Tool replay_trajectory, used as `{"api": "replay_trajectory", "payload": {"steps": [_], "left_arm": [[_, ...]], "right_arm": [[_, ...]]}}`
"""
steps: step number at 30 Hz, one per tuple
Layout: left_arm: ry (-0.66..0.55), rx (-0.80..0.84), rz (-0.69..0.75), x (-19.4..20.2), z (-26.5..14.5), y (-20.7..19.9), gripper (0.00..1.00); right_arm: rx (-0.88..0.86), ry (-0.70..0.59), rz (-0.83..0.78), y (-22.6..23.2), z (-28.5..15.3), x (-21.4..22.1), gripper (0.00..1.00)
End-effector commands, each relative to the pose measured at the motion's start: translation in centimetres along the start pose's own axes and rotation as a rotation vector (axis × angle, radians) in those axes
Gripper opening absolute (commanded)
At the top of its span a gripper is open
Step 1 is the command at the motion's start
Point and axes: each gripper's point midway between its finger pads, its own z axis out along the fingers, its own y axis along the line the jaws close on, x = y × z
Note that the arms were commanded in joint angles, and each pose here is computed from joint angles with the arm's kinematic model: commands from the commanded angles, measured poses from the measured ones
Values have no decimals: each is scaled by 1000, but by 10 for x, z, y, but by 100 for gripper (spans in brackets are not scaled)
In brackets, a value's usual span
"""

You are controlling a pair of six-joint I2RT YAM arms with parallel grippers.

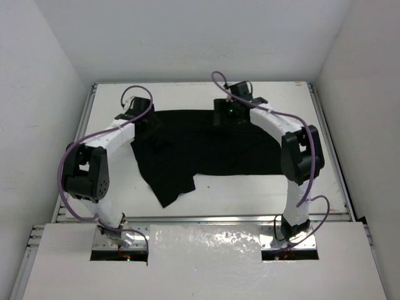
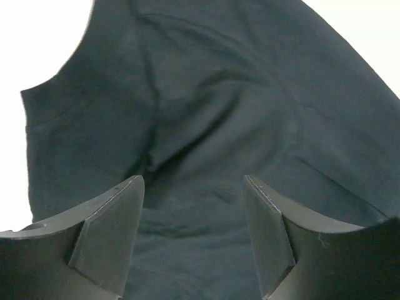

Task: Fold and stack the t-shirts
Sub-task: Fold the flattened tshirt in 1/3 of the way

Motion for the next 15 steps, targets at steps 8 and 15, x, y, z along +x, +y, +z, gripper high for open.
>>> {"api": "replay_trajectory", "payload": {"steps": [8,15], "left_arm": [[48,-67,-87,34,22,39,48],[83,-62,-80,51,37,46,45]], "right_arm": [[-123,-112,-35,28,-57,-5,86],[-137,-110,-50,29,-63,-2,86]]}}
